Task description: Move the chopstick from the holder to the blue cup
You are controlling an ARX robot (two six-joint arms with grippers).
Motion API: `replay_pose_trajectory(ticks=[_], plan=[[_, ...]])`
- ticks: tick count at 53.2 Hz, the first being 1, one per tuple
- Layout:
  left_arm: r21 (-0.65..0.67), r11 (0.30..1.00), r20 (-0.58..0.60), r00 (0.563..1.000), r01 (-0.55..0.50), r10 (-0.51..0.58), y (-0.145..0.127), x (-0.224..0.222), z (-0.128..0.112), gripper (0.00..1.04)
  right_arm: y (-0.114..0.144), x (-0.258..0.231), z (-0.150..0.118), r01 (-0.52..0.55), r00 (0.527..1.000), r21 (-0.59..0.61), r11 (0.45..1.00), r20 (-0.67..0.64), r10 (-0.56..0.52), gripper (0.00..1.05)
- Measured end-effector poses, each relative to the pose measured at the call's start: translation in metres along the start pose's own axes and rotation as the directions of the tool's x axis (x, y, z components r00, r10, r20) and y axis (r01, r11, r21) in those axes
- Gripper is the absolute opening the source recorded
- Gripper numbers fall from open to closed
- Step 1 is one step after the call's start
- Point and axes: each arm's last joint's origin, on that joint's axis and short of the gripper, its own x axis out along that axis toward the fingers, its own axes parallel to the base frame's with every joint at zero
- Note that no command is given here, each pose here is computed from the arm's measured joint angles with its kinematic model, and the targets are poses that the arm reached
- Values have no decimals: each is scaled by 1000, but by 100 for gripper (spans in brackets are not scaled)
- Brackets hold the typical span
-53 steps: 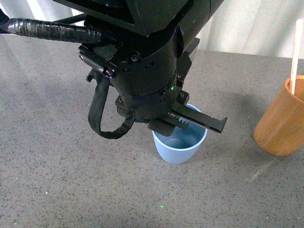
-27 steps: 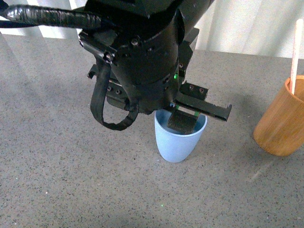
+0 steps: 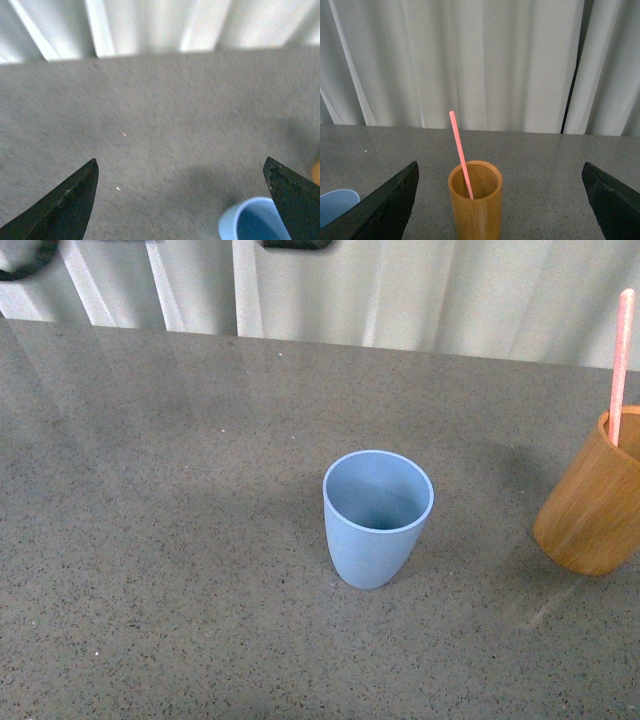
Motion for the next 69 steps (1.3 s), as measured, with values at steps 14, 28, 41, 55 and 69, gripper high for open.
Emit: replay_pose_trajectory(ticks=[14,28,41,55,69], plan=[[-46,994,180,978,-99,106,28,-33,-12,94,0,0,0,-1,1000,0,1000,0,1,95],[-85,983,457,871,-162,183,66,-66,-65,44,0,0,0,0,1000,0,1000,0,0,95],[-73,983,440,879,-168,183,83,-84,-100,4,0,0,0,0,1000,0,1000,0,0,95],[-75,982,442,876,-176,191,94,-101,-123,4,0,0,0,0,1000,0,1000,0,0,95],[-66,985,443,880,-158,171,103,-115,-140,4,0,0,0,0,1000,0,1000,0,0,95]])
